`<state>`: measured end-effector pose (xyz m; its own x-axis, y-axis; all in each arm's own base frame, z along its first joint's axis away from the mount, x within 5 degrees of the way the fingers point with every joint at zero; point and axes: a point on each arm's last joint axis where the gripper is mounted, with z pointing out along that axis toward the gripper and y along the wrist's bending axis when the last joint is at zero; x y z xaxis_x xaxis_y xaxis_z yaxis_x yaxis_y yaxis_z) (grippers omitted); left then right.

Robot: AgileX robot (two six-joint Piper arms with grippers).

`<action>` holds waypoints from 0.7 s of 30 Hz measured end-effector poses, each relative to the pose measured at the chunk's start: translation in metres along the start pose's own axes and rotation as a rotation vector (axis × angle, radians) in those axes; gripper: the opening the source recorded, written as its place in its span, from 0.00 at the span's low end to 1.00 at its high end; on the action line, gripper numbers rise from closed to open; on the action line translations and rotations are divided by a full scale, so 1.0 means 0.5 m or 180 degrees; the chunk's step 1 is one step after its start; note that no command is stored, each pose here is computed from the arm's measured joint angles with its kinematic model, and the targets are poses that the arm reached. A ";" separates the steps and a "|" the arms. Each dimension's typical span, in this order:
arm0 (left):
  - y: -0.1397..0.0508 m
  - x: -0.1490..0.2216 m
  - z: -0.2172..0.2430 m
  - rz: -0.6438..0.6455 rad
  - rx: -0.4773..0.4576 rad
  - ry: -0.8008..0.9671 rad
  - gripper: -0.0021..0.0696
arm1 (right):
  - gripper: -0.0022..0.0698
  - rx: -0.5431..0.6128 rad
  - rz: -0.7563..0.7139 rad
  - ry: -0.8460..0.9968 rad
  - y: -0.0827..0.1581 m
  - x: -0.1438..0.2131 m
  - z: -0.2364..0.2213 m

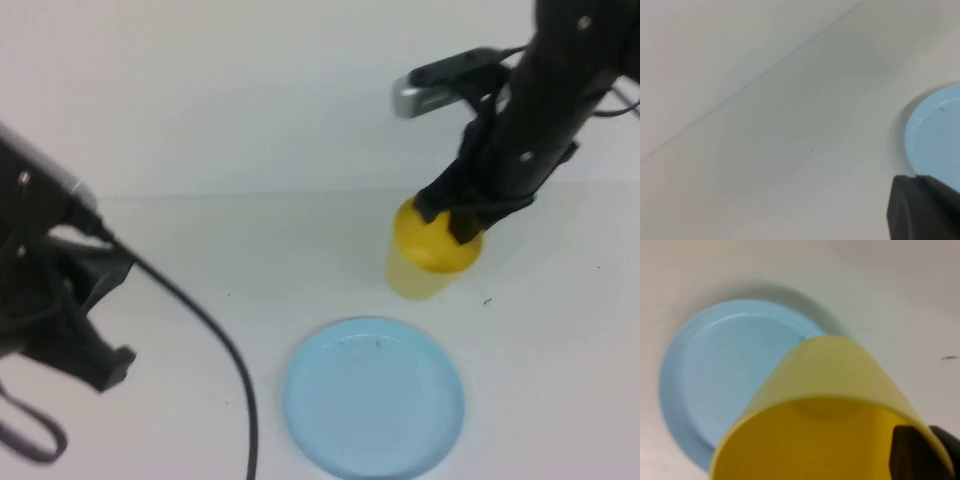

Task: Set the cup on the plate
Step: Place the cup on the plate

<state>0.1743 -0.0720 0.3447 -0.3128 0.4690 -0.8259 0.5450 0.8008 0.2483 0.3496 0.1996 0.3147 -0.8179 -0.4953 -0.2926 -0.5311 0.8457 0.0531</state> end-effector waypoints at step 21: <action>-0.009 0.066 -0.038 -0.0032 -0.0430 -0.0337 0.03 | 0.07 -0.0060 -0.0330 0.0835 0.136 0.004 0.230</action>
<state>0.1467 -0.0528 0.3261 -0.2301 0.4245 -0.8757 0.4305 0.8514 0.2996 0.3374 0.2791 0.2079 -0.7871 -0.6155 -0.0405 -0.6169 0.7852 0.0544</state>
